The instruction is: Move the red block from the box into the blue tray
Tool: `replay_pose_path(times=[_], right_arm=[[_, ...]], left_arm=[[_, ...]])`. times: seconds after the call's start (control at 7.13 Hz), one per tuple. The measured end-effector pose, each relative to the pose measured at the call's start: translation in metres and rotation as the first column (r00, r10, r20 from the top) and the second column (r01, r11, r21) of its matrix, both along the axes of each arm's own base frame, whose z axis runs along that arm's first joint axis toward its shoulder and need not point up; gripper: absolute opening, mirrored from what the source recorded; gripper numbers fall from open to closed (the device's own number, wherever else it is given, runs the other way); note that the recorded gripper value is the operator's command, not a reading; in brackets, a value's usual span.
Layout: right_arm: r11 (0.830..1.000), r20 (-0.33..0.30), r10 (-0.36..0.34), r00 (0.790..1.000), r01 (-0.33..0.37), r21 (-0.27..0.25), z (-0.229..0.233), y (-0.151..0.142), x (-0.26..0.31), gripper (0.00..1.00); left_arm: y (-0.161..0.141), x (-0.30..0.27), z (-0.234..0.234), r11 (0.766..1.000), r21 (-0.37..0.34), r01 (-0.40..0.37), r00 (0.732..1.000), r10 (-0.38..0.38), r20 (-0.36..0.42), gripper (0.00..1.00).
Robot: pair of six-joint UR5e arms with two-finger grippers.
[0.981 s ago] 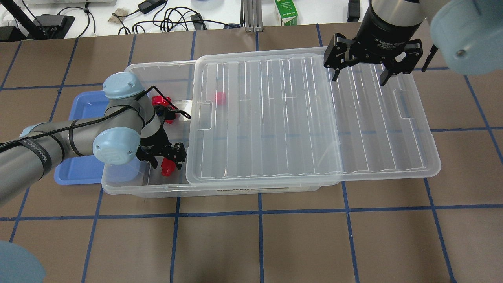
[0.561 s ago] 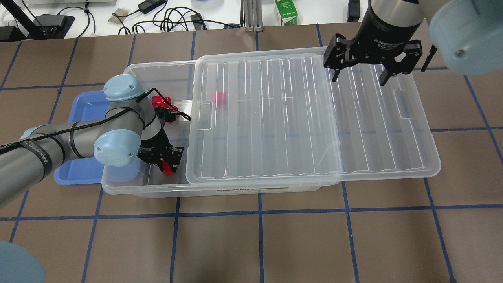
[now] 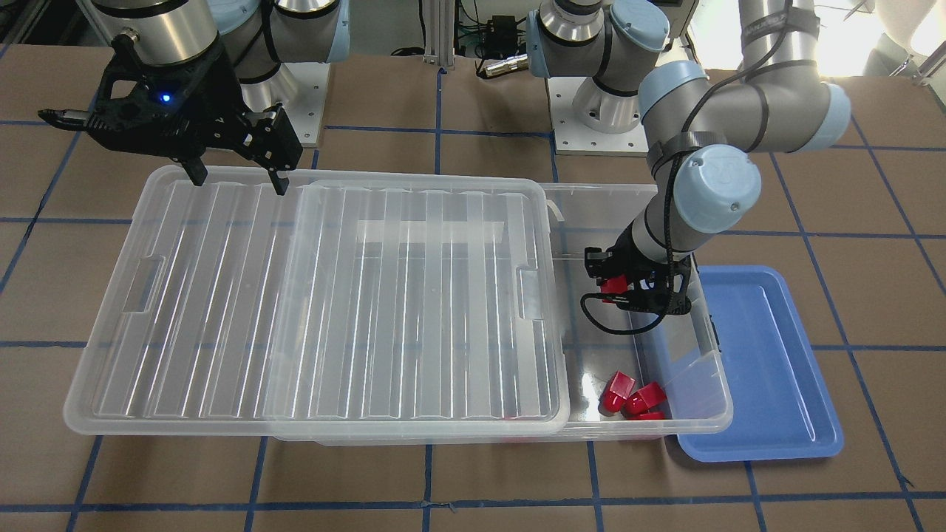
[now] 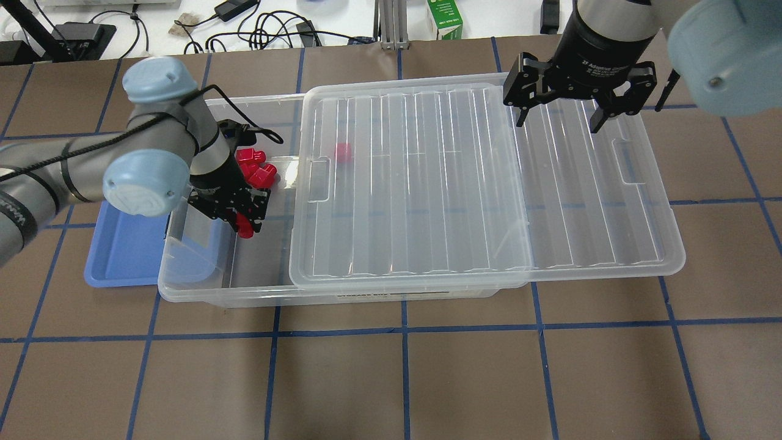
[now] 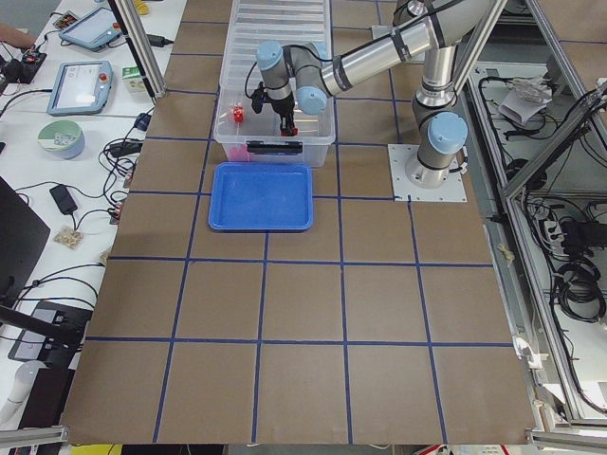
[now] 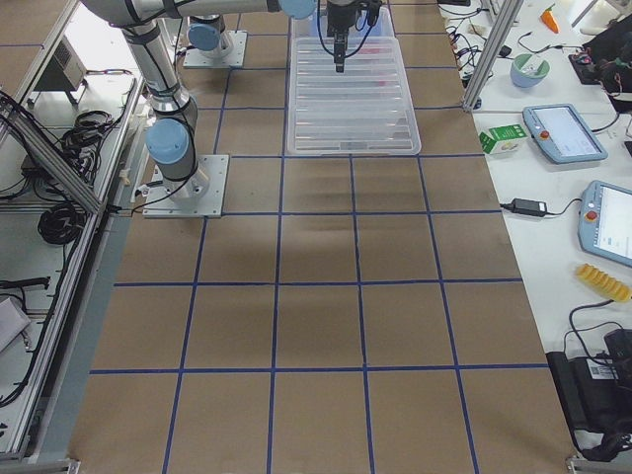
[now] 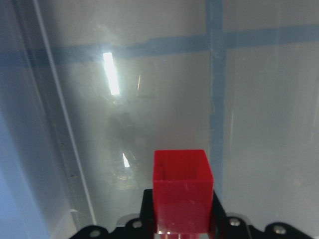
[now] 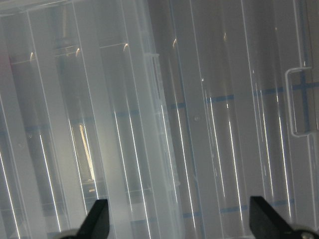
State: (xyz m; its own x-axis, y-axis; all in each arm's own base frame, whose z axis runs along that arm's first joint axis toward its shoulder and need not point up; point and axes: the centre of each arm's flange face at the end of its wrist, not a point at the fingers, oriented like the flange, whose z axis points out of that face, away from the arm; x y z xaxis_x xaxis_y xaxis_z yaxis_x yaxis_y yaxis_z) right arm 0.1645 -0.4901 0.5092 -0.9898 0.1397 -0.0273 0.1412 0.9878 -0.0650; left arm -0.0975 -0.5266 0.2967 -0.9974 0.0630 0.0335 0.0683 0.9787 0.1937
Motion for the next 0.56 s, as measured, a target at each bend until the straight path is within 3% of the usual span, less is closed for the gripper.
replay_pose_path(times=[0.28, 0.56], right_arm=[[1.0, -0.001, 0.0, 1.0, 0.0, 0.001, 0.0, 0.0, -0.001, 1.0], [1.0, -0.002, 0.002, 1.0, -0.002, -0.003, -0.001, -0.003, -0.003, 1.0]], left_arm=[[-0.009, 0.002, 0.077, 1.0, -0.008, -0.024, 1.0, 0.024, 0.008, 0.0], [-0.018, 0.041, 0.111, 0.996, -0.048, -0.074, 0.997, 0.075, 0.029, 0.0]])
